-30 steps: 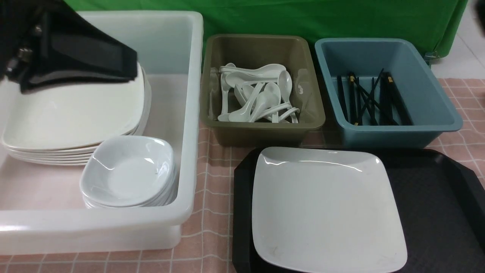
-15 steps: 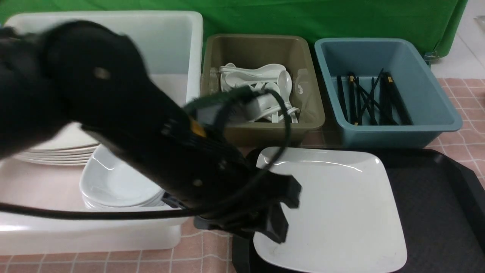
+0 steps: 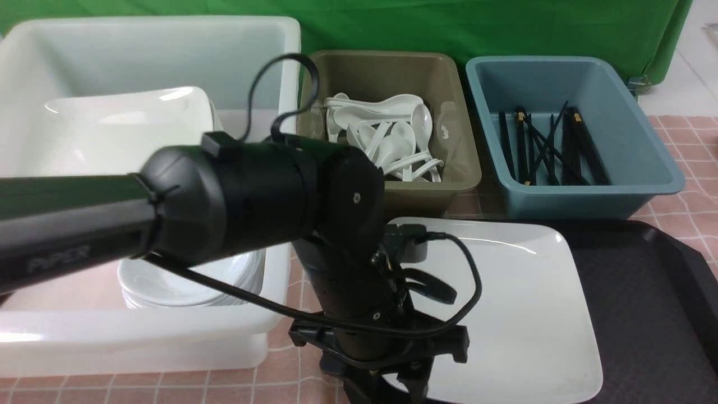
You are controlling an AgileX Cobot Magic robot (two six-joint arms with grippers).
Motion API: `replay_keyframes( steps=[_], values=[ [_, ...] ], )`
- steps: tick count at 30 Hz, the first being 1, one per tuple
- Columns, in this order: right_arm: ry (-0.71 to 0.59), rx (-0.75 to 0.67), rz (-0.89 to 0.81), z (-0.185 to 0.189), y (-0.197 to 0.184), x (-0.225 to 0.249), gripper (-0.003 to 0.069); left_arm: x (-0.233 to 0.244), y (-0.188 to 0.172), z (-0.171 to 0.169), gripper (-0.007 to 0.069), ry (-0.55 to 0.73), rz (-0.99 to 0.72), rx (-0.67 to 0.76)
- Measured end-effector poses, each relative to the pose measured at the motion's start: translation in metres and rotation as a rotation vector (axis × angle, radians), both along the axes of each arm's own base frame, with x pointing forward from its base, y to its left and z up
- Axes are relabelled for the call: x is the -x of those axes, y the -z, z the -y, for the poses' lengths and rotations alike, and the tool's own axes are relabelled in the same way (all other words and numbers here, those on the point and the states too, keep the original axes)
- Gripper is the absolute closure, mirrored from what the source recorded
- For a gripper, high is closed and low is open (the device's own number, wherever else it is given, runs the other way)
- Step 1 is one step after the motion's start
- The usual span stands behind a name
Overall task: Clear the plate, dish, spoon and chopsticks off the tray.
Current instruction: Use the left arm to grab a plate from the dinner plate
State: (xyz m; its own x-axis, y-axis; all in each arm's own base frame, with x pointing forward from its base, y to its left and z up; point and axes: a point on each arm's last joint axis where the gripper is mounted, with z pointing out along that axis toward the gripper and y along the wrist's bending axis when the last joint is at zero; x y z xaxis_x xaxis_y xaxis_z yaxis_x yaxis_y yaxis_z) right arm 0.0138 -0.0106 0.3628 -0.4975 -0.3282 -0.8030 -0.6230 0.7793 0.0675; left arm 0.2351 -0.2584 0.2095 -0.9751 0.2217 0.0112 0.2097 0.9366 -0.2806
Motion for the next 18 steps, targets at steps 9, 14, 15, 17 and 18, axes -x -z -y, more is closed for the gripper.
replay_keyframes(
  steps=[9, 14, 15, 17, 18],
  values=[
    [0.001, 0.000, 0.001, 0.000, 0.000, 0.000, 0.0622, -0.008, 0.017, 0.009, 0.0248, -0.046, 0.009, 0.036],
    [0.001, -0.003, 0.003, 0.000, 0.000, 0.000, 0.0617, -0.007, 0.023, 0.014, 0.0247, -0.074, -0.041, 0.053],
    [0.001, -0.004, 0.003, 0.000, 0.000, 0.000, 0.0617, -0.007, 0.024, 0.014, 0.0247, -0.076, -0.045, 0.053],
    [0.000, -0.006, 0.005, 0.000, -0.001, 0.000, 0.0617, -0.007, 0.027, 0.014, 0.0247, -0.076, -0.051, 0.048],
    [0.000, -0.006, 0.005, 0.000, -0.001, 0.000, 0.0616, -0.008, 0.028, 0.014, 0.0247, -0.076, -0.055, 0.044]
  ],
)
